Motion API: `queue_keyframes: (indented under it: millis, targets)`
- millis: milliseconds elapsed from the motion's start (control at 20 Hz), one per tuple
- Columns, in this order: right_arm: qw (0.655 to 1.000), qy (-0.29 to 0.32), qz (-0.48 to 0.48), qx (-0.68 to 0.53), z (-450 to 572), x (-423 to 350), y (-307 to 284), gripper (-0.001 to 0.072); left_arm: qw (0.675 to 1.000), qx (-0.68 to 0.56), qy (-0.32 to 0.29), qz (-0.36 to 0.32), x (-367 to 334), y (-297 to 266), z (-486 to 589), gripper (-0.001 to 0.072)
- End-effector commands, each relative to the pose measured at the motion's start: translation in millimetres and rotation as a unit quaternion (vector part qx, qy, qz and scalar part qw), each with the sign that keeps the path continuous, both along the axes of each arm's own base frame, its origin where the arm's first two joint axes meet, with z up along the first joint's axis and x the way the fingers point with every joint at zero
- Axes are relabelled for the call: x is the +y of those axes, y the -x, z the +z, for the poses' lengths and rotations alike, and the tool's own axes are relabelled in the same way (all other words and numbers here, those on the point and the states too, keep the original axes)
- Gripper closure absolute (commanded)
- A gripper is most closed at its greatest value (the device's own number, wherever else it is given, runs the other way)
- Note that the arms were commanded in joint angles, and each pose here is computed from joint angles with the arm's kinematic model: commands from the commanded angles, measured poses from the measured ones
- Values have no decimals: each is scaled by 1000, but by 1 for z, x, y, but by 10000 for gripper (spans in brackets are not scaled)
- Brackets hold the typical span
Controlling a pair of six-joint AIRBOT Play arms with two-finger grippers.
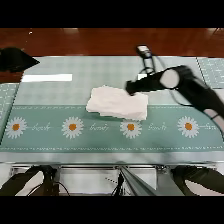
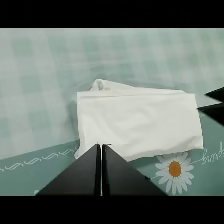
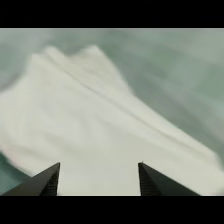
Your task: Fold the shirts.
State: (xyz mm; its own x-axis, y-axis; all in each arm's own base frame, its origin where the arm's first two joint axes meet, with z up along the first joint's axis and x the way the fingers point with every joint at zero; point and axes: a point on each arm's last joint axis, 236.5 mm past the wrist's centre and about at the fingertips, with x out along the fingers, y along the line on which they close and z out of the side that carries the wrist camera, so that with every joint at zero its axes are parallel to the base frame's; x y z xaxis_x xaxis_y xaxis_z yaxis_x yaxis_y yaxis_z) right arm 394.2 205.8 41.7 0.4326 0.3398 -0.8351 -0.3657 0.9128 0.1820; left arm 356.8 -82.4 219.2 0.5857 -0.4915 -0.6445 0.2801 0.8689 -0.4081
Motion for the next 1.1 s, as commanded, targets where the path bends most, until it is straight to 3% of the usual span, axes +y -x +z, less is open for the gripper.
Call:
queue_keyframes:
  millis: [0,50,150,250,300,450,750,800,850,900,950,1050]
  targets:
    - [970,192,-103,105,-10,-184,43,183,1000,25,-5,1,3,4,-19,604]
    - [967,154,-137,149,-27,-200,58,172,1000,27,-5,1,3,5,-20,573]
    - [958,4,-193,210,-61,-184,75,103,999,32,-5,-1,2,7,-21,573]
    - [941,-135,-219,219,-79,-152,74,103,999,40,-5,-6,1,11,-23,573]
    - [934,-175,-228,213,-86,-140,71,103,999,44,-5,-8,0,12,-24,573]
    - [915,-234,-269,187,-103,-116,61,103,999,45,-4,-11,-1,13,-24,573]
    - [914,-255,-268,165,-127,-55,44,110,999,49,1,-5,-1,13,-24,574]
    - [913,-262,-262,173,-132,-43,46,164,999,49,0,-5,-1,13,-24,574]
    - [916,-263,-250,172,-135,-35,46,336,999,49,0,-5,0,13,-24,575]
    - [924,-257,-233,163,-134,-33,46,599,999,49,0,-5,0,13,-24,576]
    - [929,-255,-220,152,-129,-34,43,684,999,49,0,-5,0,13,-24,577]
    - [949,-246,-169,106,-99,-45,31,685,999,49,1,-4,0,12,-25,577]
